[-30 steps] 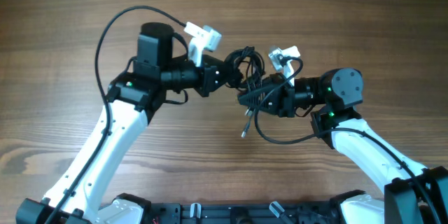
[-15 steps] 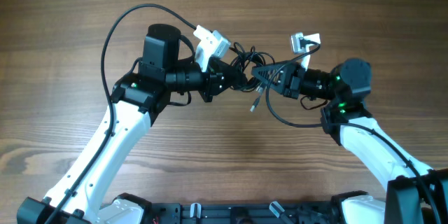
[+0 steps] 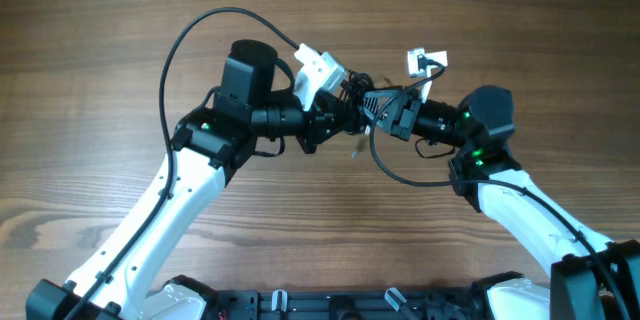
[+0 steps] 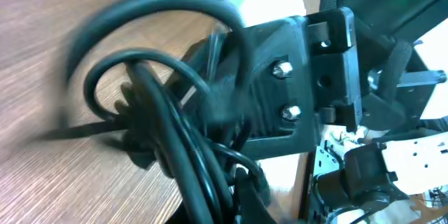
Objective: Untangle cables
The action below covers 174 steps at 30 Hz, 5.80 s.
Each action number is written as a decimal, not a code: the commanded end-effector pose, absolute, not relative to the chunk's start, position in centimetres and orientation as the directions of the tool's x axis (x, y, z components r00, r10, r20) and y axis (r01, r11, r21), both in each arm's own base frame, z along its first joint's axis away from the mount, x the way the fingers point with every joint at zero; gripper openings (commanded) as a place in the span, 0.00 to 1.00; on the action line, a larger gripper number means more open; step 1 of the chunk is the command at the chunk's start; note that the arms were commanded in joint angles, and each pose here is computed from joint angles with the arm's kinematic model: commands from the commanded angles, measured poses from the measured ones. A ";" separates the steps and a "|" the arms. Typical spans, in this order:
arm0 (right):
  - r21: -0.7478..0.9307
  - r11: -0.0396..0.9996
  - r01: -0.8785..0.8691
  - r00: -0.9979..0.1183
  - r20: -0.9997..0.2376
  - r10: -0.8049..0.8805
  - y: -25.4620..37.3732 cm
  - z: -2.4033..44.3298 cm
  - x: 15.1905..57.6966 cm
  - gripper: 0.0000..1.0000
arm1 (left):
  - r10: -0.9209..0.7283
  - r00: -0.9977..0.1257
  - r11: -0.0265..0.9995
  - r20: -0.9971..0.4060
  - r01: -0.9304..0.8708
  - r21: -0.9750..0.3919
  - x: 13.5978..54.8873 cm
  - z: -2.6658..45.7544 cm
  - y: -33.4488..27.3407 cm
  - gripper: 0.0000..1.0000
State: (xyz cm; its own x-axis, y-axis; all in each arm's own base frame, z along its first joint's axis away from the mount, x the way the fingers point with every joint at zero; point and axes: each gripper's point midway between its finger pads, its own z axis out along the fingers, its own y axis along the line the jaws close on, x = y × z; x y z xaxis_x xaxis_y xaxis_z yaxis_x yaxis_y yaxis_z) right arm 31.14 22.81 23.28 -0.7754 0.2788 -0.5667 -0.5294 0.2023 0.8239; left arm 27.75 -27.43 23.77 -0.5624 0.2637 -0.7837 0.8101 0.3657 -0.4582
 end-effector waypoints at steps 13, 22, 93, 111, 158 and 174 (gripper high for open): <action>0.682 0.190 -0.706 -0.664 -0.731 0.156 13.6 22.6 30.3 1.00 | 0.472 -0.314 0.356 -0.824 0.923 -0.148 28.6 20.9 -24.5 0.04; 0.734 0.149 -0.662 -0.708 -0.678 0.197 18.1 24.9 30.4 0.86 | 0.804 0.113 0.236 -0.584 0.841 0.487 31.2 19.7 -25.5 0.04; 0.647 0.211 -0.733 -0.635 -0.762 0.129 16.2 21.0 31.0 1.00 | 0.140 -0.514 -0.232 -0.846 0.814 -0.533 21.2 30.0 -23.7 0.04; 0.490 0.094 -0.867 -0.462 -0.859 0.218 19.9 28.6 29.2 0.99 | 0.149 -0.510 -0.222 -0.847 0.817 -0.532 21.2 29.8 -23.9 0.04; 0.659 -0.140 -0.739 -0.655 -0.751 -0.085 26.8 23.2 23.0 0.11 | 0.146 -0.517 0.286 -0.844 0.838 -0.464 30.3 26.5 -22.0 0.04; 0.748 0.245 -0.617 -0.686 -0.663 0.300 23.0 22.0 33.4 0.97 | 0.202 -0.510 0.543 -0.836 0.769 -0.338 33.9 23.0 -16.4 0.04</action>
